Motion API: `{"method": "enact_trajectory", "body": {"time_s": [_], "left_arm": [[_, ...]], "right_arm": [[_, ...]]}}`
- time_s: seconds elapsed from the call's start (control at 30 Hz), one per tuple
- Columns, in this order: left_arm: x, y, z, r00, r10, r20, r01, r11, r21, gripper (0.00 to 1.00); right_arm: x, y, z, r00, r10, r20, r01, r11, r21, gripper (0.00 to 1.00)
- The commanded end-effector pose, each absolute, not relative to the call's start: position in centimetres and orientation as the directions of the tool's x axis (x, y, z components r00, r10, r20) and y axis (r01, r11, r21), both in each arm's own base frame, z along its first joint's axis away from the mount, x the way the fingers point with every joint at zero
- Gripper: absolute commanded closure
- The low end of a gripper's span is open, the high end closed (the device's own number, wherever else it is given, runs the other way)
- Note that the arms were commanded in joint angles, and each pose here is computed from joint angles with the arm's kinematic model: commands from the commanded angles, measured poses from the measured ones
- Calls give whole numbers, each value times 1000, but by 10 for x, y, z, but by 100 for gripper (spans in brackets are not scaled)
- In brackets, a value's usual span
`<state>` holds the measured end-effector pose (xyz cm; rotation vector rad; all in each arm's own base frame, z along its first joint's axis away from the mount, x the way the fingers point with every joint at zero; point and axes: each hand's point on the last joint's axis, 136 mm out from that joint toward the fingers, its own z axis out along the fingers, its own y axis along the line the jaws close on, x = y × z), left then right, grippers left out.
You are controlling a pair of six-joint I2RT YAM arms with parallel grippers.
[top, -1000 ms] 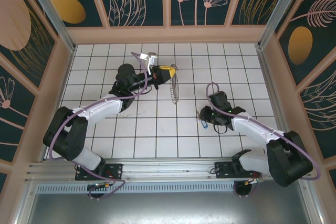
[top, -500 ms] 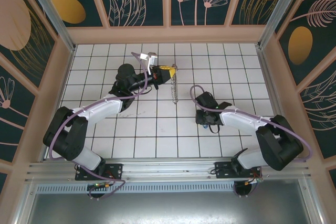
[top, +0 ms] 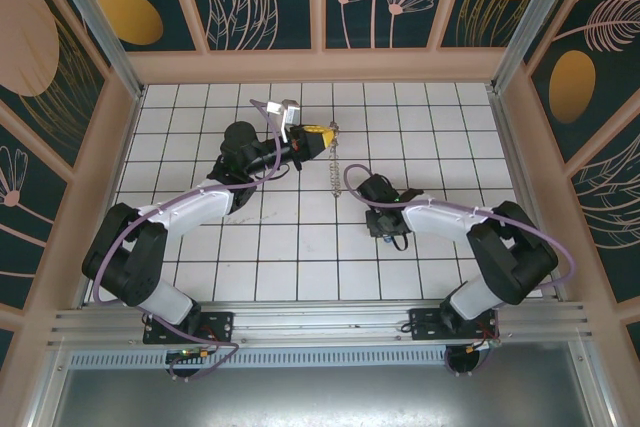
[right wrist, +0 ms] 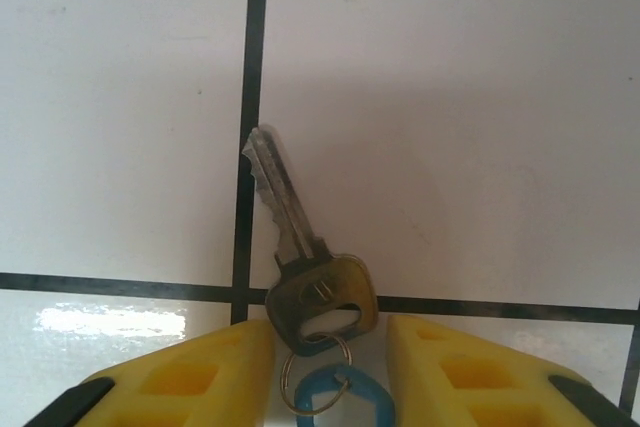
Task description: Put the keys on the keyring
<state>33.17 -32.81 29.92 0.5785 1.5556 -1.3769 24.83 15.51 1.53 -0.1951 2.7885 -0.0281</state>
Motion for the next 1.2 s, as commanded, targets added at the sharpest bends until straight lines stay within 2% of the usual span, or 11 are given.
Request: {"method": "enact_trajectory", "body": {"time_s": [0.0, 0.17, 0.33, 0.63, 1.0, 1.17], "left_arm": [[324, -327, 320, -383, -268, -884, 866, 228, -444, 100], [324, -327, 320, -384, -268, -884, 866, 227, -445, 100], [325, -327, 320, -385, -267, -883, 866, 227, -446, 100], [324, -327, 320, -383, -269, -884, 867, 226, -444, 100], [325, -326, 319, -383, -271, -883, 865, 229, -446, 100], [325, -327, 320, -385, -271, -882, 865, 226, -448, 100]], "right_arm": [[249, 151, 12, -934, -171, -315, -148, 984, -94, 67], [250, 157, 14, -934, -154, -321, -143, 988, -57, 86], [252, 161, 19, -932, -136, -336, -133, 991, -30, 99], [262, 165, 46, -916, -54, -398, -96, 992, 87, 100], [270, 176, 87, -823, 71, -563, -164, 920, 357, 100], [273, 155, 81, -836, 139, -531, -88, 921, 380, 100]]}}
